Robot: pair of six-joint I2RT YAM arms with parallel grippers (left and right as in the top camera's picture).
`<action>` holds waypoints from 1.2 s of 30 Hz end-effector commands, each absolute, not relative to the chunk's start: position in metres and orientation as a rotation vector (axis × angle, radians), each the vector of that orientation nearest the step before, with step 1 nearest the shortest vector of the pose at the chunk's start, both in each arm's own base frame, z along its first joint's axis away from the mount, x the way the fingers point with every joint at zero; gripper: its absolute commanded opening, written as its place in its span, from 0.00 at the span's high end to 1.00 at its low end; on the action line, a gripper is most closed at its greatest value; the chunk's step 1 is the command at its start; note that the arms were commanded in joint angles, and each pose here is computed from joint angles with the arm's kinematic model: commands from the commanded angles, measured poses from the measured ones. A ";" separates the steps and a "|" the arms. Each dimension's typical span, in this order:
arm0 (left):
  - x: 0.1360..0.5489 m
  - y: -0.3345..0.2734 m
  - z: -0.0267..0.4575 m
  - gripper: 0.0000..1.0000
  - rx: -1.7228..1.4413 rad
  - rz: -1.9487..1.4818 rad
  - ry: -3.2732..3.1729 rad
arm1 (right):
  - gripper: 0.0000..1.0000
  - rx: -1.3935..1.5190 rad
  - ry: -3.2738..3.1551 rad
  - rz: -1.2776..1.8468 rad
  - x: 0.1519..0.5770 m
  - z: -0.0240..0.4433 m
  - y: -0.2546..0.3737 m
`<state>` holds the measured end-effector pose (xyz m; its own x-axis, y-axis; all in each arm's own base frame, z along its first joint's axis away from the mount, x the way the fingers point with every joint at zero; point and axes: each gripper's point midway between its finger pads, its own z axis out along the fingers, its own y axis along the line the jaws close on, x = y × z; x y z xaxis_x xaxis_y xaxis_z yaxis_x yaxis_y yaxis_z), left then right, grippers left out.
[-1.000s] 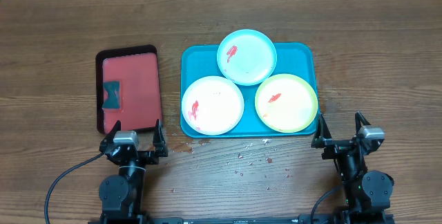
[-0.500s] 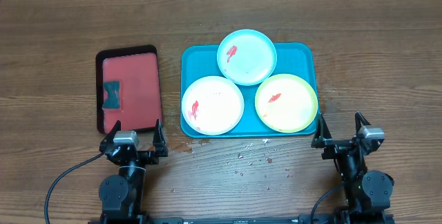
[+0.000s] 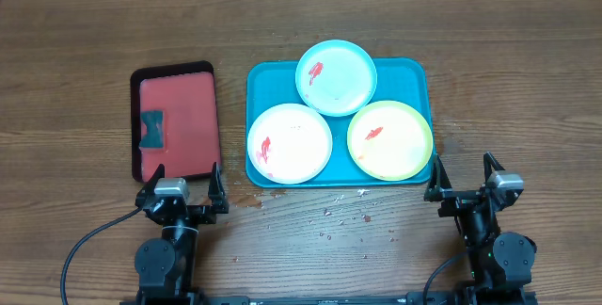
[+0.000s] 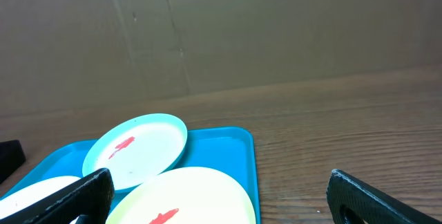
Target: Clean dirty plates on tray and stack at the side
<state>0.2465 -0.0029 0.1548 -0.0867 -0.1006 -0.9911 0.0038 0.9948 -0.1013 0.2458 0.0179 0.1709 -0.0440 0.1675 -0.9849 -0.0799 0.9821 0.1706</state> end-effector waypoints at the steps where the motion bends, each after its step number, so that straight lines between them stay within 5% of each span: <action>1: 0.246 0.002 0.155 0.00 -0.087 -0.067 1.648 | 0.00 0.071 1.600 0.192 0.246 0.169 0.016; 11: 0.242 -0.037 0.190 0.00 -0.115 -0.469 1.525 | 0.00 -0.004 1.554 0.408 0.241 0.183 0.047; 24: 0.187 -0.020 0.380 0.00 0.114 -0.047 0.987 | 0.00 -0.030 1.070 0.355 0.211 0.299 0.036; 31: 0.234 -0.011 0.438 0.00 0.144 0.071 1.346 | 0.00 -0.063 1.045 0.253 0.199 0.346 0.032; 36: 0.280 -0.023 0.416 0.00 0.217 -0.025 1.782 | 0.00 -0.025 1.201 0.216 0.210 0.366 0.025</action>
<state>0.2566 -0.0193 0.4185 -0.0893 0.0928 -0.9917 0.1153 0.9899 0.0823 0.2120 0.0320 0.3400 0.3360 0.1897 -0.9225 -0.2298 0.9664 0.1150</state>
